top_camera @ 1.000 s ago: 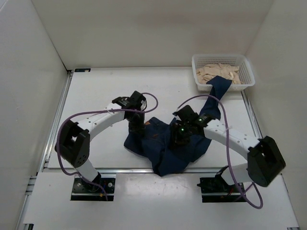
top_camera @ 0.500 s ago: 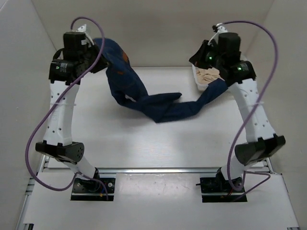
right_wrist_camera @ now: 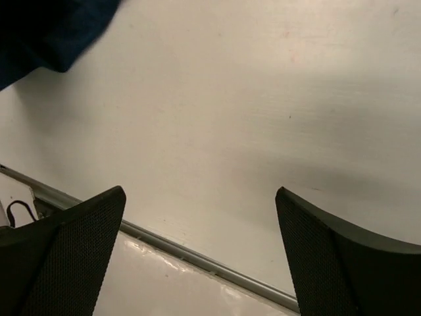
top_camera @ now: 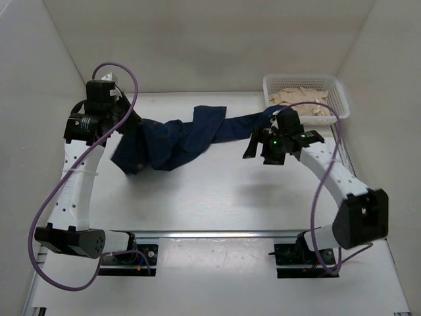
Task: Fold and stack the trousers
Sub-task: Flatten the trousers out
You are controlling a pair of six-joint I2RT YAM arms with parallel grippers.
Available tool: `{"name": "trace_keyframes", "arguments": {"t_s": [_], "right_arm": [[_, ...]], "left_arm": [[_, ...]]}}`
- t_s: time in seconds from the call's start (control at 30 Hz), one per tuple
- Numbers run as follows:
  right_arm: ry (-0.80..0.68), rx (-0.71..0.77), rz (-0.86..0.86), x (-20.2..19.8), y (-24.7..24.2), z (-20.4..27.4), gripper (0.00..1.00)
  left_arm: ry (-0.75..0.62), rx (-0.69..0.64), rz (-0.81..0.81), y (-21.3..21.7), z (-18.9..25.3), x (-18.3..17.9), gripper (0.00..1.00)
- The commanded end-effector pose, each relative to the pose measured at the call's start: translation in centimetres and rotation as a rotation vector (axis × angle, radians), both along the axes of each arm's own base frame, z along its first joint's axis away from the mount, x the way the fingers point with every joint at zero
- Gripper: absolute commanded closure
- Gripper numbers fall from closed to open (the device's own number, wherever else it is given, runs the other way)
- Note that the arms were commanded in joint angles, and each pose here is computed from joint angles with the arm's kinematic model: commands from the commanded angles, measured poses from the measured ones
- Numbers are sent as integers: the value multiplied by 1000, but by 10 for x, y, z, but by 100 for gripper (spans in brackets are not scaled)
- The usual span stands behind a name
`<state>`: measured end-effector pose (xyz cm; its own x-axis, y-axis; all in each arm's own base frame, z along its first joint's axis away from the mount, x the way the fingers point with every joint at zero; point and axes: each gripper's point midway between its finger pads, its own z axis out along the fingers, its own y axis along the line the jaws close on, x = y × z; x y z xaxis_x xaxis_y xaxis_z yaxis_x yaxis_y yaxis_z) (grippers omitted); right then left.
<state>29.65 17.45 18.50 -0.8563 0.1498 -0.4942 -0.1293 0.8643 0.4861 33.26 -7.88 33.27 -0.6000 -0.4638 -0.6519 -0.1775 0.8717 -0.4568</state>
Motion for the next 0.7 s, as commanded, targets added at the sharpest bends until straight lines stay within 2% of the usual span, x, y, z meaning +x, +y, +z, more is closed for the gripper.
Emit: {"name": "trace_keyframes", "arguments": {"t_s": [0.0, 0.07, 0.1, 0.23, 0.3, 0.33, 0.4, 0.43, 0.47, 0.53, 0.63, 0.67], "right_arm": [[36, 154, 31, 16, 38, -2, 0], [109, 141, 64, 24, 54, -24, 0], [88, 149, 77, 35, 63, -15, 0], [113, 92, 122, 52, 96, -34, 0], [162, 53, 141, 61, 109, -63, 0], [136, 75, 161, 74, 123, -53, 0], [193, 44, 163, 86, 129, -82, 0], [169, 45, 169, 96, 139, -77, 0], [201, 0, 155, 101, 141, -101, 0], [201, -15, 157, 112, 145, -107, 0], [234, -31, 165, 116, 153, -133, 6], [242, -37, 151, 120, 154, -141, 12]], "left_arm": [[-121, 4, 29, 8, 40, -8, 90], [-127, 4, 39, 11, 45, -9, 90], [-130, 3, 39, 12, 48, -11, 90], [-149, -5, 31, 11, 56, -18, 90], [-149, -5, 31, 11, 58, -20, 90], [-148, -5, 31, 12, 59, -24, 90], [-148, -5, 31, 12, 59, -28, 90], [-148, -5, 31, 12, 59, -28, 90], [-136, -3, 31, 12, 57, -29, 90], [-148, 4, 25, 13, 61, -34, 90], [-139, 6, 25, 14, 62, -37, 90], [-151, 10, 34, 16, 67, -41, 90]]}}
